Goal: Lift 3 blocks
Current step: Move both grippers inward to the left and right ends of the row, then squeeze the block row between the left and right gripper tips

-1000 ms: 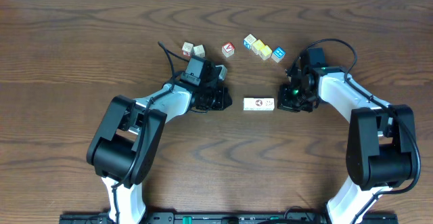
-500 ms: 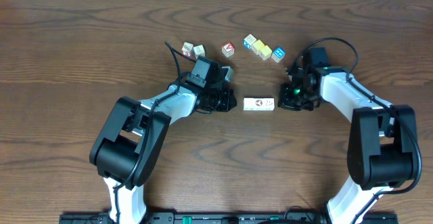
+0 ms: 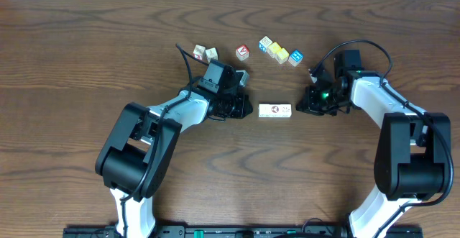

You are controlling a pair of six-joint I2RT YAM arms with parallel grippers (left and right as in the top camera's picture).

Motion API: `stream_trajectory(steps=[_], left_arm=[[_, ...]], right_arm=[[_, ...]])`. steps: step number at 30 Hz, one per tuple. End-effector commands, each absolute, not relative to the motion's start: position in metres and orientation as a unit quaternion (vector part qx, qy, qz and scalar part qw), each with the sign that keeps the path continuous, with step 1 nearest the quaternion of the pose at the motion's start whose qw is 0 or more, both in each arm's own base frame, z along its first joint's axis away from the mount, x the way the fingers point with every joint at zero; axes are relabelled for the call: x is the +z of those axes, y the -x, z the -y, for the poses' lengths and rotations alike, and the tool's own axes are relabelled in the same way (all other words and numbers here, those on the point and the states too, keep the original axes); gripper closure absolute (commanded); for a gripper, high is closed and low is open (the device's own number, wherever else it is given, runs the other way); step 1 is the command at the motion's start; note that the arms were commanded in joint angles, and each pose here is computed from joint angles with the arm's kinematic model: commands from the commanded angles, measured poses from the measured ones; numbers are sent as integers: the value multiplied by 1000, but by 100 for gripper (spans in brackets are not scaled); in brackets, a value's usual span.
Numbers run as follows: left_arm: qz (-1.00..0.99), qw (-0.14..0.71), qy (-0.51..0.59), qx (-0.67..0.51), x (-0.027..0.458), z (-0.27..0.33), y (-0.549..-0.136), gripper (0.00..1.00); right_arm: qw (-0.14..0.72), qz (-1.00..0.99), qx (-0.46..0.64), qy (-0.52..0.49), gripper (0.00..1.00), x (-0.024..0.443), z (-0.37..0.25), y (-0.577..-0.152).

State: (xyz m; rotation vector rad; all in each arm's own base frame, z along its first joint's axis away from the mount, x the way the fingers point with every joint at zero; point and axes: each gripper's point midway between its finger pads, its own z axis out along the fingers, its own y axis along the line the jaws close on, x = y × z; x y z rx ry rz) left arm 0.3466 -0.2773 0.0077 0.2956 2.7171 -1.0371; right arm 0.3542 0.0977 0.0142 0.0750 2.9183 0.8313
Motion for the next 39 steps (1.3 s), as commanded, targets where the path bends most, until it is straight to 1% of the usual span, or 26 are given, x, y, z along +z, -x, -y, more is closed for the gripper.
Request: stream_trajectory(steps=[1,11,24,39], left_arm=[[-916,108,-116,-367,15,282,-344,93],[-915,110,-118,-369,15,283,-344,93],[-916,108,-116,-370,15,284,-344,93],[-913,107,-127,-372,16,292,-339,93]], right_arm=[[53,-956,289,-13,99,16,-102,-350],[54,-955,290,-15,99,16,-103,-350],[53,-955,292,4,99,16,-119,-348],[49,-955,292,0,99,16,-119,-347]])
